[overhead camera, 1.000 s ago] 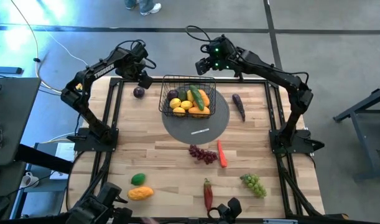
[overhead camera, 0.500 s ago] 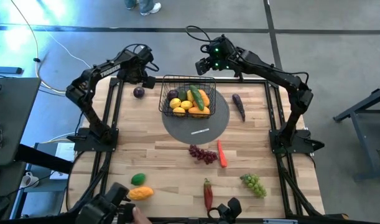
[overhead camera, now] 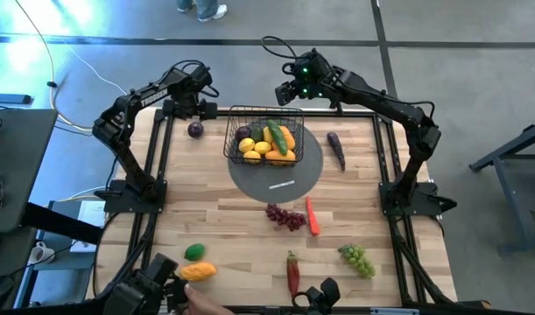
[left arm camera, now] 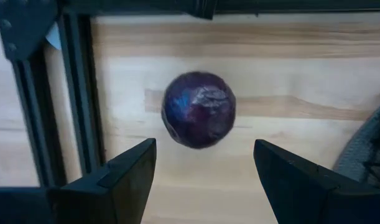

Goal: Build produce basket
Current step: Put the purple onion into the black wire basket, then put the yellow mango into the black wire basket

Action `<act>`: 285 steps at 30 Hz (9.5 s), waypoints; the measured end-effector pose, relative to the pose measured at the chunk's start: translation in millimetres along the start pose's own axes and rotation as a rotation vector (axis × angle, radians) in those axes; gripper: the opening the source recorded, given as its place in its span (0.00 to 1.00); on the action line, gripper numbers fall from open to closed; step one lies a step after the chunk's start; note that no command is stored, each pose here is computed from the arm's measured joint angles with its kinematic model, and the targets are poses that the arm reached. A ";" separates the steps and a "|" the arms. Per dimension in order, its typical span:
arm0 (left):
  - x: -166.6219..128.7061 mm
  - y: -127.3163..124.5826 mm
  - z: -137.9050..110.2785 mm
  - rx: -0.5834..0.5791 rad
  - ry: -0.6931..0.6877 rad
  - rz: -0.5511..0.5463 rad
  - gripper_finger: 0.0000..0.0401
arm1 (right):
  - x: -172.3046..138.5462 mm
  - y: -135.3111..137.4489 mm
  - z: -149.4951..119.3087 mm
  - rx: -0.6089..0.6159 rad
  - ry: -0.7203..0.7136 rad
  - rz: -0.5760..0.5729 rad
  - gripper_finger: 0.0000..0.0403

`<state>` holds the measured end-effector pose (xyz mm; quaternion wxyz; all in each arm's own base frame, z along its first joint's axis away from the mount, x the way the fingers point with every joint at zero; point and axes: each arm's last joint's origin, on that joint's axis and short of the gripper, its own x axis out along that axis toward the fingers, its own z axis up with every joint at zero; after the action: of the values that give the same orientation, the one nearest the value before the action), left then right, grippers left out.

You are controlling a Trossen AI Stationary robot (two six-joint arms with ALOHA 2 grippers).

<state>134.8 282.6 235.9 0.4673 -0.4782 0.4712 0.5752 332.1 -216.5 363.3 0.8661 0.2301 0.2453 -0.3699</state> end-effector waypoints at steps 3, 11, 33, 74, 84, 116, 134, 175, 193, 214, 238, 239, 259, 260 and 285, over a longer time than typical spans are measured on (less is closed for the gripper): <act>-0.1 -0.2 -0.7 -0.036 0.009 -0.007 0.66 | 0.0 0.0 0.0 0.000 0.000 0.000 0.52; 0.0 1.2 -3.2 -0.146 0.036 0.006 0.74 | 0.0 0.0 0.0 0.000 0.000 0.000 0.52; 37.1 -9.5 8.1 -0.472 0.136 0.052 0.86 | 0.0 0.1 0.0 0.000 0.001 0.003 0.52; 76.4 -6.2 1.7 -0.599 0.062 0.087 0.77 | 0.0 0.1 -0.1 0.000 0.000 0.000 0.52; 70.4 -5.7 1.2 -0.540 0.076 0.041 0.59 | 0.0 0.2 -0.1 0.000 0.000 0.001 0.52; -43.9 -75.8 -44.5 0.179 -0.540 -0.432 0.59 | 0.1 0.2 -0.1 0.000 0.001 0.004 0.52; -36.4 -112.0 -71.1 0.444 -0.562 -0.437 0.59 | 0.1 0.1 -0.1 0.000 0.000 0.000 0.52; -48.2 -96.1 -72.9 0.680 -0.574 -0.411 0.99 | 0.1 0.1 -0.1 0.000 0.000 0.001 0.52; -98.9 -43.2 -127.1 0.753 -0.494 -0.432 1.00 | 0.1 0.3 -0.2 -0.001 0.002 0.005 0.52; -124.6 -27.4 -232.3 0.863 -0.280 -0.558 1.00 | -0.9 8.0 -5.6 0.176 0.117 0.185 0.52; -134.2 1.5 -359.6 1.252 -0.092 -0.686 1.00 | -34.0 112.8 -60.9 -0.015 0.264 0.427 0.52; -134.6 3.8 -363.7 1.271 -0.087 -0.692 1.00 | -37.8 116.0 -62.4 -0.022 0.264 0.437 0.52; -118.7 9.3 -412.5 1.279 -0.040 -0.606 1.00 | -105.9 164.3 -103.8 0.020 0.319 0.436 0.52; -116.0 8.9 -416.9 1.294 -0.040 -0.590 1.00 | -107.1 165.6 -105.2 0.024 0.318 0.430 0.52; -39.4 2.4 -524.8 1.449 -0.073 -0.420 1.00 | -111.0 168.5 -110.9 0.114 0.315 0.367 0.52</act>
<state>194.2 -240.2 223.4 0.7800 -0.1115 0.6148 0.0356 363.6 11.0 380.2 0.8553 0.3742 0.3103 -0.1793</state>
